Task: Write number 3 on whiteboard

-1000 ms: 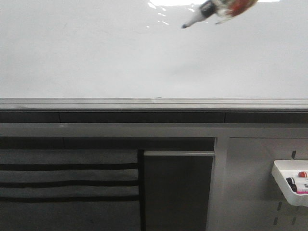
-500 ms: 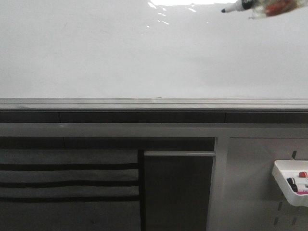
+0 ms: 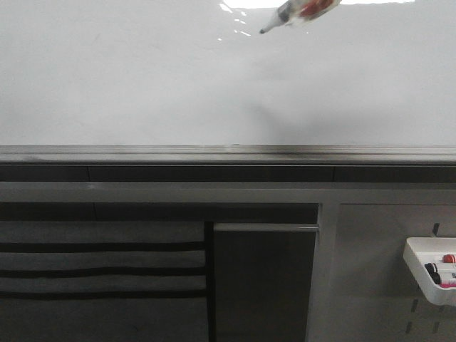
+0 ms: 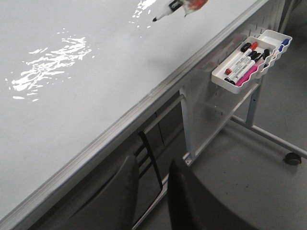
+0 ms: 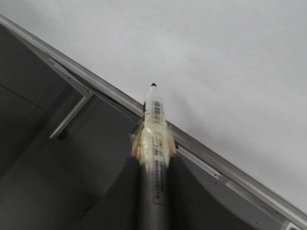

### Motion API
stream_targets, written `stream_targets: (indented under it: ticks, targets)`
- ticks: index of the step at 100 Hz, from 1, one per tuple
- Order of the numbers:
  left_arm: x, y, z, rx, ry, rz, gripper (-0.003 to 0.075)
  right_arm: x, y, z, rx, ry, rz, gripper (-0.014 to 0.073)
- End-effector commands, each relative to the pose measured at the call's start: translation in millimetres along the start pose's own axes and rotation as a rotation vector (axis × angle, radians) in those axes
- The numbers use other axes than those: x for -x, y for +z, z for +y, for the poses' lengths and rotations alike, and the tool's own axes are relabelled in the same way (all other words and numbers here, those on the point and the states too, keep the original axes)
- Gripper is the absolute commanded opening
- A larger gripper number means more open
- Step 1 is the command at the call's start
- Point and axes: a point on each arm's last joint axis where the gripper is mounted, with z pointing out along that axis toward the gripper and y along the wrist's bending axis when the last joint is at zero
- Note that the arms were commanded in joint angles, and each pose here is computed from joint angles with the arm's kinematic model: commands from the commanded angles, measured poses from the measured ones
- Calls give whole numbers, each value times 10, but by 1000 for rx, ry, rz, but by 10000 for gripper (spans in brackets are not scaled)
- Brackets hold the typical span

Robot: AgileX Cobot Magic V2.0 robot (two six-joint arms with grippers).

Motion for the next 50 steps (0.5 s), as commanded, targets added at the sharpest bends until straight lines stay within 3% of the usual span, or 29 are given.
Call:
stream_targets:
  ticks: [1, 50]
  targets:
    - [128, -52, 36, 36, -29, -89, 113, 187, 20, -36, -2, -38, -95, -64]
    - [128, -52, 36, 36, -29, -89, 82, 264, 415, -249, -82, -49, -150, -64]
